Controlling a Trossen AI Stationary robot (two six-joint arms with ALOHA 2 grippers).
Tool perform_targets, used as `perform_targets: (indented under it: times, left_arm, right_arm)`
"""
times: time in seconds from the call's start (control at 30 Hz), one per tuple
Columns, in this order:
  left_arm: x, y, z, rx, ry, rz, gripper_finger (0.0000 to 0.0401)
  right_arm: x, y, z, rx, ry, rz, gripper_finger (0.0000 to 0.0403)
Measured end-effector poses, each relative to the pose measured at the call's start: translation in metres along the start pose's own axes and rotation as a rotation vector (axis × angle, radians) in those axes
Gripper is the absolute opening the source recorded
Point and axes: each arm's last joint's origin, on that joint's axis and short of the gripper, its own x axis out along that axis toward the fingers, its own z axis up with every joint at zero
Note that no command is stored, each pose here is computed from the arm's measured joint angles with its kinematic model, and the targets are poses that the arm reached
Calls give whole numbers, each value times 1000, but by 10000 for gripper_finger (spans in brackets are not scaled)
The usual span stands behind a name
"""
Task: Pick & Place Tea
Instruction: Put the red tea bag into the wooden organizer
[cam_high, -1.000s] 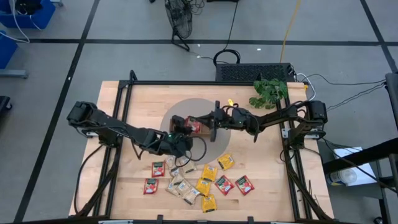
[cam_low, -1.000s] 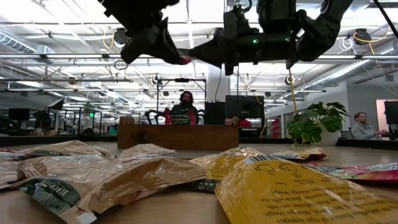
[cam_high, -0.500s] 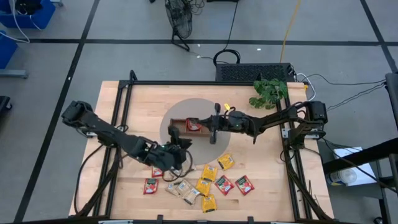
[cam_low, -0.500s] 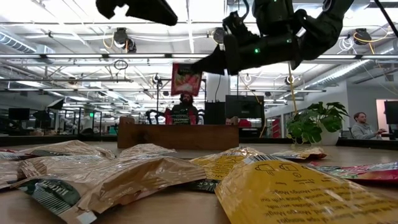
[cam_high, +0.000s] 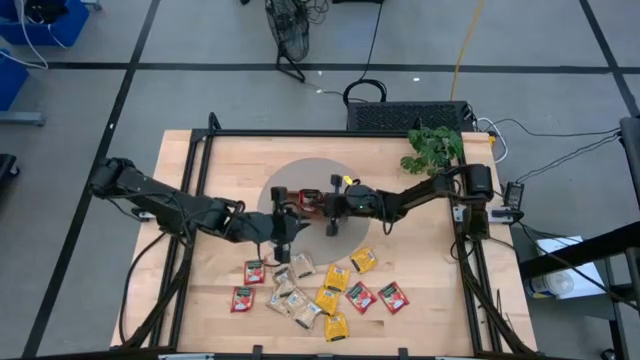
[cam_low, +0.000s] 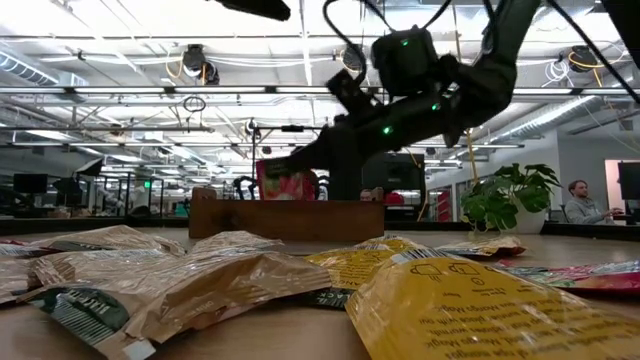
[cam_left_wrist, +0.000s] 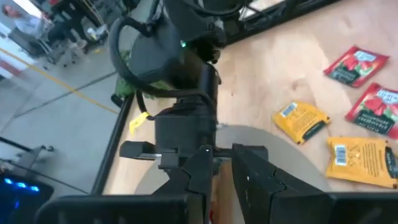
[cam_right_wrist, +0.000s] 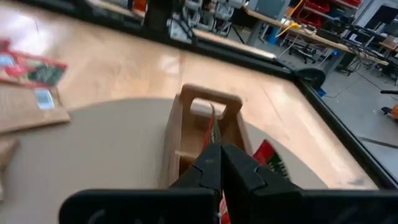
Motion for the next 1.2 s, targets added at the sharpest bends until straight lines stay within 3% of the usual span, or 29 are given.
perform_targets:
  times: [0.27,0.47,0.8,0.93,1.2]
  left_arm:
    - [4,6,-5,-13,46,14,65]
    - [5,9,-6,-17,53,21,65]
    - [5,8,-7,-38,58,11,65]
    - [5,9,-8,-44,60,10,65]
    - [6,9,-8,-101,57,-16,65]
  right_arm:
    - [2,0,-1,-98,93,-155,0]
    - [2,1,-8,-90,166,-143,0]
    - [1,9,-1,-77,114,-134,3]
    - [1,11,-1,-81,112,-128,32]
    - [-3,12,13,-41,48,-139,133]
